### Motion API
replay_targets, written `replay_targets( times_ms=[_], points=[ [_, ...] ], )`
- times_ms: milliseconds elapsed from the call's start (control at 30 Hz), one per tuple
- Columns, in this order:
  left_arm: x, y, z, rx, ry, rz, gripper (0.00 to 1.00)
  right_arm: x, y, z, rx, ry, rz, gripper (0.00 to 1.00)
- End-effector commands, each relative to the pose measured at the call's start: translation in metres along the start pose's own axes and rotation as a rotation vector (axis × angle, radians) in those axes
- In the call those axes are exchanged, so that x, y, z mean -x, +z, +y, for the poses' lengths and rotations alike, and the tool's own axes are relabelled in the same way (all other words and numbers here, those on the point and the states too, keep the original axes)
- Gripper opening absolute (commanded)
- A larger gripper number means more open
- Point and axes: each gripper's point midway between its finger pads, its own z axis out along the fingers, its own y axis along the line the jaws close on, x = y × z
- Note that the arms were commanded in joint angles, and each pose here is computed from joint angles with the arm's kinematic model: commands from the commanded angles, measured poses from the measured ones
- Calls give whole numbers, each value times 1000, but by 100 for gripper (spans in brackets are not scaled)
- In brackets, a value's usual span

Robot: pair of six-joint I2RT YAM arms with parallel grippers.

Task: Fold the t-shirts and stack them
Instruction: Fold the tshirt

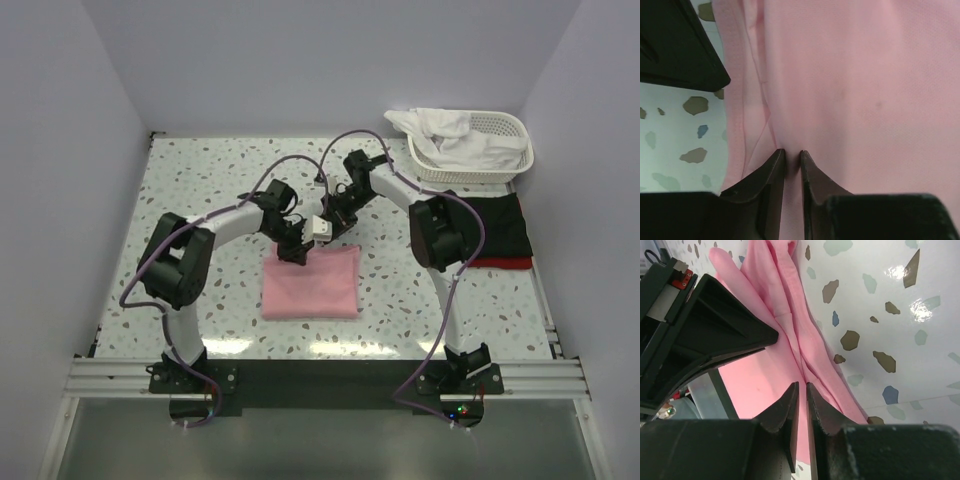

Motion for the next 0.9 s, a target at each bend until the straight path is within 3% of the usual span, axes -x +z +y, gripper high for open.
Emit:
replay_targets(
  times_ms=[0,200,433,867],
  points=[
    [2,1,-14,-30,31,-14,23,1,1,10,37,-14,-13,15],
    [0,6,-27,-57,24,-6,18,-12,5,12,44,-24,18,15],
    [12,-1,-42,-20,118,-13,0,-10,6,30,70,-95,35,15],
    [27,-17,-37,121,208,-10,0,-35,21,62,147,-184,132,15]
  ],
)
